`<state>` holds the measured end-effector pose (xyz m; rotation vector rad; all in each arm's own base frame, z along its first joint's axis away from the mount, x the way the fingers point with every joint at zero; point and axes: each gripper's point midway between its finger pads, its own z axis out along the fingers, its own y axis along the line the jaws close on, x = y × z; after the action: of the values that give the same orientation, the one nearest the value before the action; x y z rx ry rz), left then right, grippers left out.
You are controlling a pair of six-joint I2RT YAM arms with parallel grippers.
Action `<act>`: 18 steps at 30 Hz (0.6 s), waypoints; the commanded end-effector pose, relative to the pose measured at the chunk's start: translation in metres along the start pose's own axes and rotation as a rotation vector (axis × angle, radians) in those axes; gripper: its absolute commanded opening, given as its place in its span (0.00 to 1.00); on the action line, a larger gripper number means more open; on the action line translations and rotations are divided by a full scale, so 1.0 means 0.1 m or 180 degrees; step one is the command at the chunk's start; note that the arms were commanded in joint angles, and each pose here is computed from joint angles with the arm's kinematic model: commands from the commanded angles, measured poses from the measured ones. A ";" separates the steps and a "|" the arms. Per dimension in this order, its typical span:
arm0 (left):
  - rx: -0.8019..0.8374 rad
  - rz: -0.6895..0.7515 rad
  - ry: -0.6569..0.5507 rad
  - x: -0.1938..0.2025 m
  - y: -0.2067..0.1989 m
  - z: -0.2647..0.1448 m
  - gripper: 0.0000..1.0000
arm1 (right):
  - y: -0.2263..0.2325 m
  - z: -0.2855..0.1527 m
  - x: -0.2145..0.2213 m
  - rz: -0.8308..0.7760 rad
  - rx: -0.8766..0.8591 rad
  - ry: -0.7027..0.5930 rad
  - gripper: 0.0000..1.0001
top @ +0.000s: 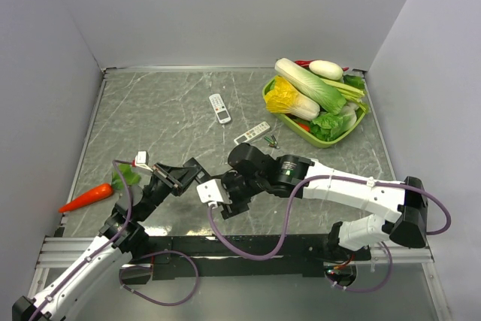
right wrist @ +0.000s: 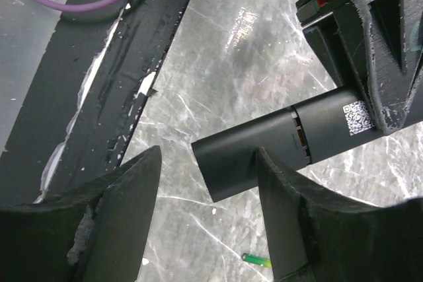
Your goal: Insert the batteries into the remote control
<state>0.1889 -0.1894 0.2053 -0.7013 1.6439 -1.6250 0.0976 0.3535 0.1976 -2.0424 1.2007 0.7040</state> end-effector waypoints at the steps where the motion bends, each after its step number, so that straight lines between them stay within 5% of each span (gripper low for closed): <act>1: 0.0513 -0.0163 0.0029 -0.01 -0.51 -0.06 0.01 | -0.12 0.04 -0.03 -0.0079 0.0076 -0.0010 0.64; 18: 0.0844 -0.0325 0.0187 0.04 -0.79 -0.12 0.01 | -0.23 0.20 0.22 -0.0049 0.0297 0.0187 0.59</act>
<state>0.1914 -0.1870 0.2060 -0.7155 1.6319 -1.6190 0.1101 0.3608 0.1932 -2.0064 1.2033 0.6475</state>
